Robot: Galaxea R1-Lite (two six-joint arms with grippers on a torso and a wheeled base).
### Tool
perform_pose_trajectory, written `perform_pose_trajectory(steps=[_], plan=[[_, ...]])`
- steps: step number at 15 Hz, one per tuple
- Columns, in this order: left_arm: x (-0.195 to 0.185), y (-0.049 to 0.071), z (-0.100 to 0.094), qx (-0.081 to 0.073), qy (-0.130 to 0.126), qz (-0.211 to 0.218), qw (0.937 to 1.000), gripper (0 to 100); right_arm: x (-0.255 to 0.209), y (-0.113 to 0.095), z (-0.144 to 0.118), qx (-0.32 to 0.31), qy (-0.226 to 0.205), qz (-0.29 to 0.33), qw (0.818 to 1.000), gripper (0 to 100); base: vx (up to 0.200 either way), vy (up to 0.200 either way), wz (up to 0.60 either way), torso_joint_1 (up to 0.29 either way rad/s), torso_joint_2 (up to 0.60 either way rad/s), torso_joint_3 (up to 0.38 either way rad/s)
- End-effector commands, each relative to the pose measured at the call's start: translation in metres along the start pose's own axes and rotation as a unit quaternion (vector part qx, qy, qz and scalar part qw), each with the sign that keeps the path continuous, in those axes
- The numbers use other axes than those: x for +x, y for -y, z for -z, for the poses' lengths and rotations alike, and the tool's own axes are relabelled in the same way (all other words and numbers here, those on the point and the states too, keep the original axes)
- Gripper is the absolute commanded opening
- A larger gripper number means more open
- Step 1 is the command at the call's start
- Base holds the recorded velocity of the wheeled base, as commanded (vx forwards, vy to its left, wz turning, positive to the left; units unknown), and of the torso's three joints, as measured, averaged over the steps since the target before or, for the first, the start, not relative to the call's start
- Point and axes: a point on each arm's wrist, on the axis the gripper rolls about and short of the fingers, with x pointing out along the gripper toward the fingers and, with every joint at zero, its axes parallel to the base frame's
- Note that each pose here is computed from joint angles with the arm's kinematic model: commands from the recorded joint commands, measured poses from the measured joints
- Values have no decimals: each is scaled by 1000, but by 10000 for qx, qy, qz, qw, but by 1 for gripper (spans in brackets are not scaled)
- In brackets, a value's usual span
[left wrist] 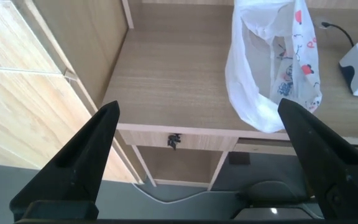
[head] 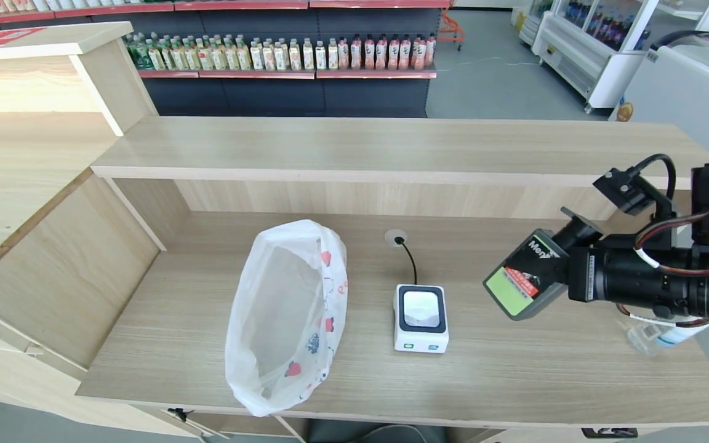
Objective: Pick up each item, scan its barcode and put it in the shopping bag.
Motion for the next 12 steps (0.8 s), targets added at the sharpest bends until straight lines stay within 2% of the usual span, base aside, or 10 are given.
perform_pose_trajectory(steps=[1,6,10,12], plan=[[0,0,0,3,0,-5,10000,100,-5,-2,1,-13,43,-26,10000,0,0,200,0,36,22,-2],[0,0,0,3,0,-5,10000,100,-10,-2,7,49,-136,7,9999,0,0,200,0,-2,1,3],[0,0,0,-4,0,-5,10000,100,-4,-1,13,74,-278,-19,9996,0,0,0,0,0,0,0],[0,0,0,-4,0,-5,10000,100,0,-7,14,6,-331,-151,9993,0,0,0,0,0,0,0]])
